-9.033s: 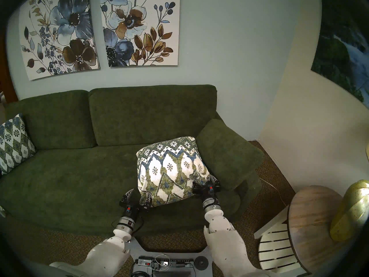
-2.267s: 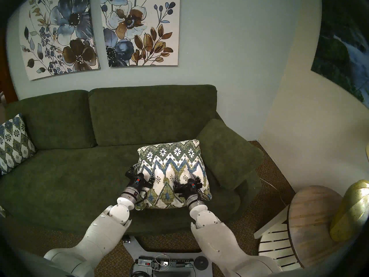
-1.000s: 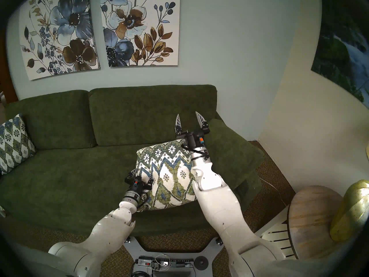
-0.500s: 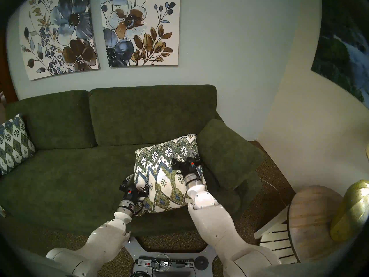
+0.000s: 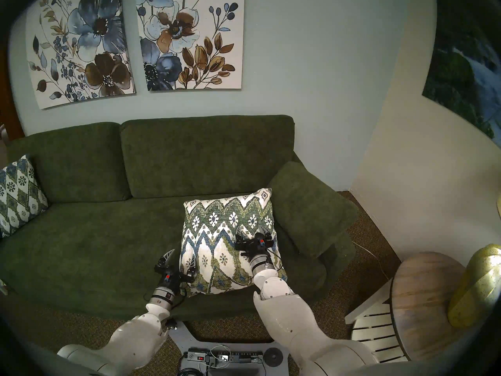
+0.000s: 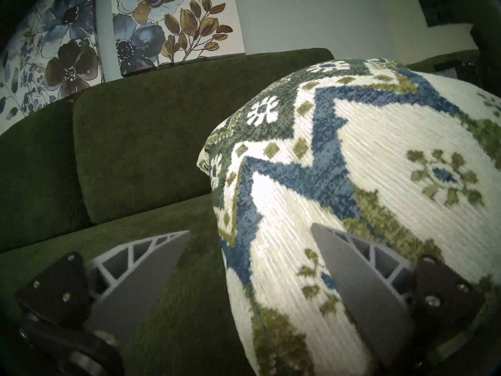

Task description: Fluff a cushion

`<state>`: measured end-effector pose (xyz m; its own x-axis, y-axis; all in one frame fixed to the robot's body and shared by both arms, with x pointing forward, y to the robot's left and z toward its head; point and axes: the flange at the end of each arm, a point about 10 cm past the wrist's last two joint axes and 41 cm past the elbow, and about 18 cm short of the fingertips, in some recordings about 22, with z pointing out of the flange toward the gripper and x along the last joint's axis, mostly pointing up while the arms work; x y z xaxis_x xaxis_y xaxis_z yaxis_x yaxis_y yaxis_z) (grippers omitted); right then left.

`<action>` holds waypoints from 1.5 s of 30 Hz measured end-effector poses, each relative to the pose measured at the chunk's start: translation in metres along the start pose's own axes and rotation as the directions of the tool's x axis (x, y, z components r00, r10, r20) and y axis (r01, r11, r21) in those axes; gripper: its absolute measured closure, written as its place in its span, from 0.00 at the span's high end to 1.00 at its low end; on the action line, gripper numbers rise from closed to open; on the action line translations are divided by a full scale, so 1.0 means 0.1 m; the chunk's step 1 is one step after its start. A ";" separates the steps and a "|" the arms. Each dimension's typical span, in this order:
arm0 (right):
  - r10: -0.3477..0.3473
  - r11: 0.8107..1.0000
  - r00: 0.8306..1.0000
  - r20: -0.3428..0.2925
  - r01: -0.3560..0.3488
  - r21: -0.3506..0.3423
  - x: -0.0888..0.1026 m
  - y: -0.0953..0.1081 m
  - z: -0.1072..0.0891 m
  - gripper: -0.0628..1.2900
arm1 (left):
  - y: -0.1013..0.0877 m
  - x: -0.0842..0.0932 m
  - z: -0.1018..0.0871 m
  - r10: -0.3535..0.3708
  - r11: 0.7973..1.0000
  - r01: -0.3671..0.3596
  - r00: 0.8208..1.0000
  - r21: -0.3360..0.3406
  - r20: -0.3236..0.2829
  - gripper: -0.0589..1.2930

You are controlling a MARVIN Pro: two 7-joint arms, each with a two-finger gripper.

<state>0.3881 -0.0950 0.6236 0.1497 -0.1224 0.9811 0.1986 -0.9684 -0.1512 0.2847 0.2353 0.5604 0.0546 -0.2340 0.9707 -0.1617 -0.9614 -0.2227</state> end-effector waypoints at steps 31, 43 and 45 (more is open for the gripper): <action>0.027 0.999 0.999 -0.040 -0.028 -0.027 -0.04 0.05 0.02 0.94 | -0.41 0.73 0.27 0.106 0.994 -0.110 0.948 0.004 -0.299 0.94; 0.009 1.000 0.999 -0.031 -0.010 -0.012 -0.05 0.03 0.07 0.94 | -0.57 1.53 0.73 0.160 0.987 -0.154 0.849 0.054 -0.503 0.94; 0.006 1.000 1.000 -0.028 -0.007 -0.011 -0.05 0.03 0.07 0.94 | -0.55 1.64 0.78 0.161 0.986 -0.157 0.833 0.052 -0.529 0.94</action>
<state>0.3949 -0.0961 0.6171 0.1233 -0.1346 0.9832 0.1874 -0.9698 -0.1563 0.3795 0.2384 0.7246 -0.5023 -0.2731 0.8204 -0.1165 -0.9188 -0.3772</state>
